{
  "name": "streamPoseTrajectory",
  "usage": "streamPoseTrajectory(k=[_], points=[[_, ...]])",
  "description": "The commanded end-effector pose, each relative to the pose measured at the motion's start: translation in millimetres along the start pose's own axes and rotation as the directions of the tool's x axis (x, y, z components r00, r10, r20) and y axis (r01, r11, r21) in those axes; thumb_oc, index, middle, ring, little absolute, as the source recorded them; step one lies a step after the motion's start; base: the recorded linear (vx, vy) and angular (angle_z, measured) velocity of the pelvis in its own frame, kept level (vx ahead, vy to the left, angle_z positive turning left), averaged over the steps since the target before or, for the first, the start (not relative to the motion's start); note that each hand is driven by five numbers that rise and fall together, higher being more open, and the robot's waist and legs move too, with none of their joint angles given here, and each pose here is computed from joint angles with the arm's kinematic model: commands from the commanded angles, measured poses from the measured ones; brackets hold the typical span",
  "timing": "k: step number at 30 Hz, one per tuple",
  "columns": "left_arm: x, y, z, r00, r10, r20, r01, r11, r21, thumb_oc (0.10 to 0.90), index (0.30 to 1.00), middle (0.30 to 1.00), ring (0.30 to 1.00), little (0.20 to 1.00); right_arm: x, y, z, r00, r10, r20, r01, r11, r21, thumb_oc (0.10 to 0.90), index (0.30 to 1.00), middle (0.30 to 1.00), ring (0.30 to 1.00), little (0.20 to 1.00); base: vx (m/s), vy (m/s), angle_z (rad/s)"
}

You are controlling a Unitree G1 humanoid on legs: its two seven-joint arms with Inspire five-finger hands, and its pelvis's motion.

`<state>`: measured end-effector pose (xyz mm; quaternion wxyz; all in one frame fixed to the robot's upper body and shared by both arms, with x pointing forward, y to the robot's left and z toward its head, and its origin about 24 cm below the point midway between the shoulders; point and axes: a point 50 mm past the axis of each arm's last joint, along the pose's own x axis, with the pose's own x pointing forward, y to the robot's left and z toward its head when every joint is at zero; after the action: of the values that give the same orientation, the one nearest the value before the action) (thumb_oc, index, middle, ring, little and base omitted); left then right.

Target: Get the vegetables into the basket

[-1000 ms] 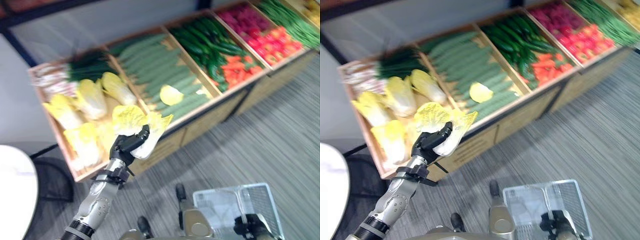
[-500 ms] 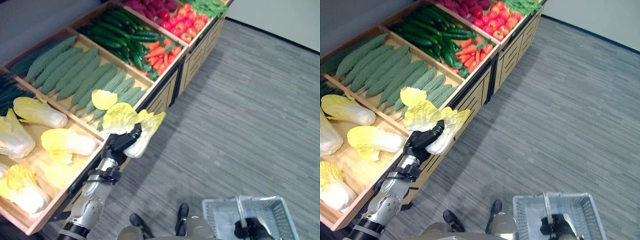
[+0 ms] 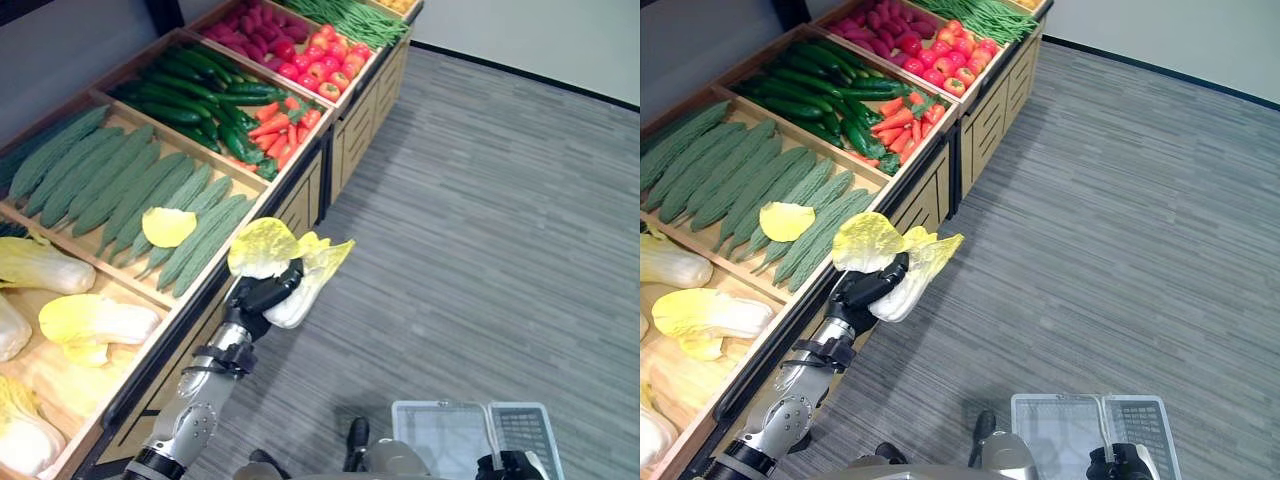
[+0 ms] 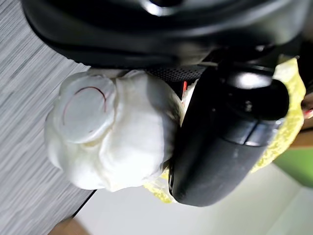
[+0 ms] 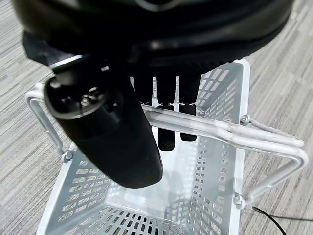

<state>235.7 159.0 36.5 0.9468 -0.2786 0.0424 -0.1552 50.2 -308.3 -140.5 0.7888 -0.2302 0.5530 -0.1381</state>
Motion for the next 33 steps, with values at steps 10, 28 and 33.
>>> streamPoseTrajectory(k=[10, 28, 33], points=[[21, -50, 55, 0.919, -0.286, 0.271, 0.271, 0.958, 0.092, 0.400, 0.300, 0.300, 0.300, 0.300, 5, -66, 2, 0.980, -0.196, -0.035, 0.194, 0.980, -0.045, 0.400, 0.300, 0.300, 0.300, 0.300, 0.07, 0.064, -0.95], [5, -29, 63, 0.941, -0.266, 0.211, 0.212, 0.946, 0.245, 0.400, 0.300, 0.300, 0.300, 0.300, 3, -76, -8, 0.975, -0.204, -0.092, 0.199, 0.978, -0.058, 0.400, 0.300, 0.300, 0.300, 0.300, 0.07, 0.132, -0.56], [3, -30, 71, 0.935, -0.319, 0.155, 0.249, 0.901, 0.354, 0.400, 0.300, 0.300, 0.300, 0.300, -2, -133, 9, 0.946, -0.325, -0.016, 0.323, 0.943, -0.077, 0.400, 0.300, 0.300, 0.300, 0.300, 0.05, -0.097, 0.09]])
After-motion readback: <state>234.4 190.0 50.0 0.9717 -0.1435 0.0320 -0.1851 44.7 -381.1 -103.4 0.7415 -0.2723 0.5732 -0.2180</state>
